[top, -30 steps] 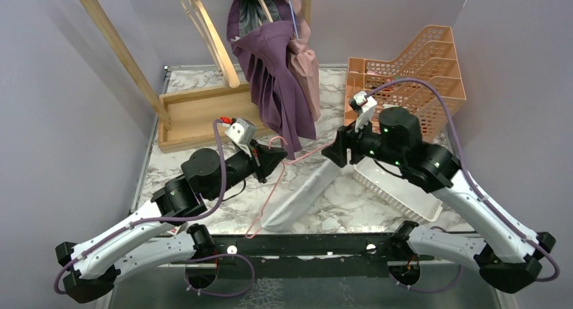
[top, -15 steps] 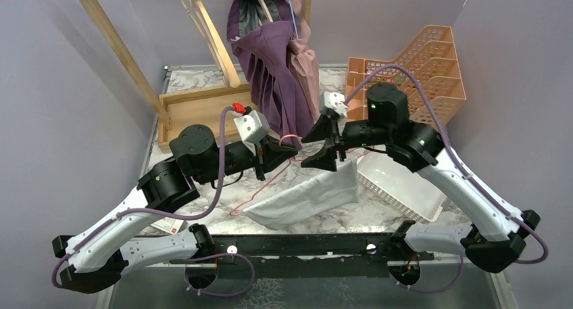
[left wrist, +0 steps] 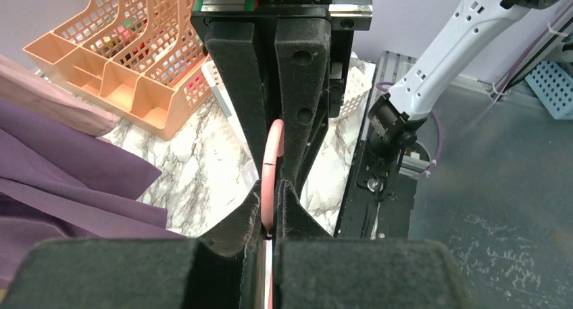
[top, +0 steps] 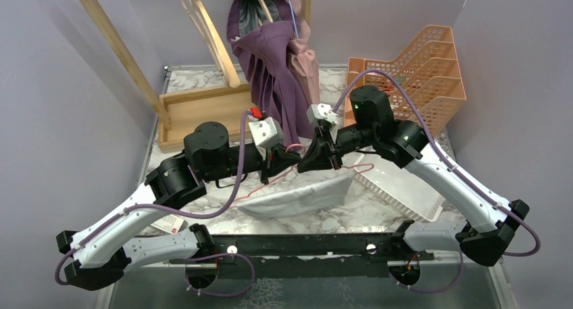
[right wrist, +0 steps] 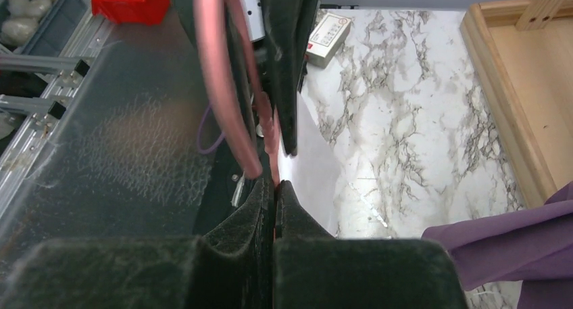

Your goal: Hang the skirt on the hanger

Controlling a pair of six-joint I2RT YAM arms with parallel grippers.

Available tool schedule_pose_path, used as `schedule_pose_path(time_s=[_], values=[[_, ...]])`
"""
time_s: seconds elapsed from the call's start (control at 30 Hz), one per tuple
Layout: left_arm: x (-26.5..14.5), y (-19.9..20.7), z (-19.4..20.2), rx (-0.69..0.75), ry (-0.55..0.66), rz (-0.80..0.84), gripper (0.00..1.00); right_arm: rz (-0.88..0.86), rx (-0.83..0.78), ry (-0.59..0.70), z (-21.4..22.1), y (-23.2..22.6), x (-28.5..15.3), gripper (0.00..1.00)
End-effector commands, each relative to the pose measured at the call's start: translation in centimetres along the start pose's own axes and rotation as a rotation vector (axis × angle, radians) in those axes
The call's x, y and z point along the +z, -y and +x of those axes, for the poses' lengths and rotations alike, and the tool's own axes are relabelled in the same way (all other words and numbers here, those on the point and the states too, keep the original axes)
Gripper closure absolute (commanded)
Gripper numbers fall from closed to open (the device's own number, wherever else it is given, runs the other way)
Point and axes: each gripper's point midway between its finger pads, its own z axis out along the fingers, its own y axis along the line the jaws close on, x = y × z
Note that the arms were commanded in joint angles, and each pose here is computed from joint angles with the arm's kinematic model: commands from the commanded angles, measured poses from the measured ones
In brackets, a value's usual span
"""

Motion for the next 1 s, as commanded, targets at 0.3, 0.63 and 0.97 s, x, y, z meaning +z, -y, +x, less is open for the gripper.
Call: schedule_pose_path(time_s=[0.3,0.63,0.97], values=[[-4.4,-0.5,-0.5,-0.091,0.106,-0.112,0.41,0.101,-0.194,0.216,-5.0,-2.5,-2.8,0.99],[-5.0,2.9,4.8,-0.114,-0.088,0.073,0.39,0.104,-0.196,0.205,-6.2,-2.6,-3.2,0.99],[-5.1,0.8,6.6,-0.048,-0.16,-0.026,0.66,0.078,-0.198,0.203,-6.2,-3.1,-3.2,0.99]])
